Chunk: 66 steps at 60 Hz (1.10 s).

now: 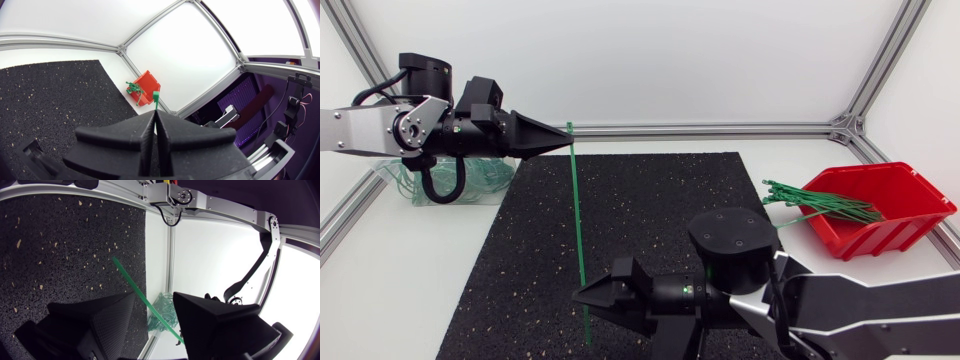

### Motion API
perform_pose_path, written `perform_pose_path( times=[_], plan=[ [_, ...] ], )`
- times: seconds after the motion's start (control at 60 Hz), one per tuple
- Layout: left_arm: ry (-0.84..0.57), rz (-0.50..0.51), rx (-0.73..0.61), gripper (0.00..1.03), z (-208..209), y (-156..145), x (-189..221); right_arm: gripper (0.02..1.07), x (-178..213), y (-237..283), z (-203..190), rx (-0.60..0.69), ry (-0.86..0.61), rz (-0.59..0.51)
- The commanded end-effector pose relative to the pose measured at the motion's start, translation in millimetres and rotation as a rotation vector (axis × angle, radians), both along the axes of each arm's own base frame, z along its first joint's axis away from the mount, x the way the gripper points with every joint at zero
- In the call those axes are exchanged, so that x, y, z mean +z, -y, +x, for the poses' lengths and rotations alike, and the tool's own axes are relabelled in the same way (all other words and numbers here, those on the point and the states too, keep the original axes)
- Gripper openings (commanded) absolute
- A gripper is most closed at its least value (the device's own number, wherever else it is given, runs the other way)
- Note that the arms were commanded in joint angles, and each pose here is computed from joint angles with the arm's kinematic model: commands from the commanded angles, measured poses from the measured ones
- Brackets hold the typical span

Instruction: Take a green cable tie from the red box, thread the tail through the head to close it, then place it in the transparent bin on the left.

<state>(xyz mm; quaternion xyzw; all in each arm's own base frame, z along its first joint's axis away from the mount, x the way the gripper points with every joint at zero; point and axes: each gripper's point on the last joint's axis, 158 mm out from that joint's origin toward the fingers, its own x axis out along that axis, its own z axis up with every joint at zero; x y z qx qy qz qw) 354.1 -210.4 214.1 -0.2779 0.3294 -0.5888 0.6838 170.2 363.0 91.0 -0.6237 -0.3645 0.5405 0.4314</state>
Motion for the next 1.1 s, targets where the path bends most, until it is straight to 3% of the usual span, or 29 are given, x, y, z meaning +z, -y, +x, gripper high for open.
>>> perform_pose_path(
  times=[0.0,0.05,0.15,0.8,1.017,1.083],
  plan=[
    [0.005,-0.009,-0.021,0.04,-9,2,2,0.44,-12,4,-7,0.016,0.015,-0.027],
    [0.007,-0.010,-0.020,0.04,-10,1,3,0.43,-11,5,-6,0.009,0.017,-0.025],
    [0.010,-0.010,-0.019,0.04,-11,1,4,0.29,-13,7,-8,0.011,0.015,-0.029],
    [0.002,-0.008,-0.025,0.04,-19,3,2,0.27,-19,0,-17,0.016,0.028,-0.049],
    [0.005,-0.010,-0.028,0.04,-21,3,4,0.08,-20,-1,-14,0.010,0.041,-0.053],
    [0.005,-0.010,-0.027,0.04,-22,3,4,0.08,-19,0,-14,0.007,0.044,-0.052]
  ],
)
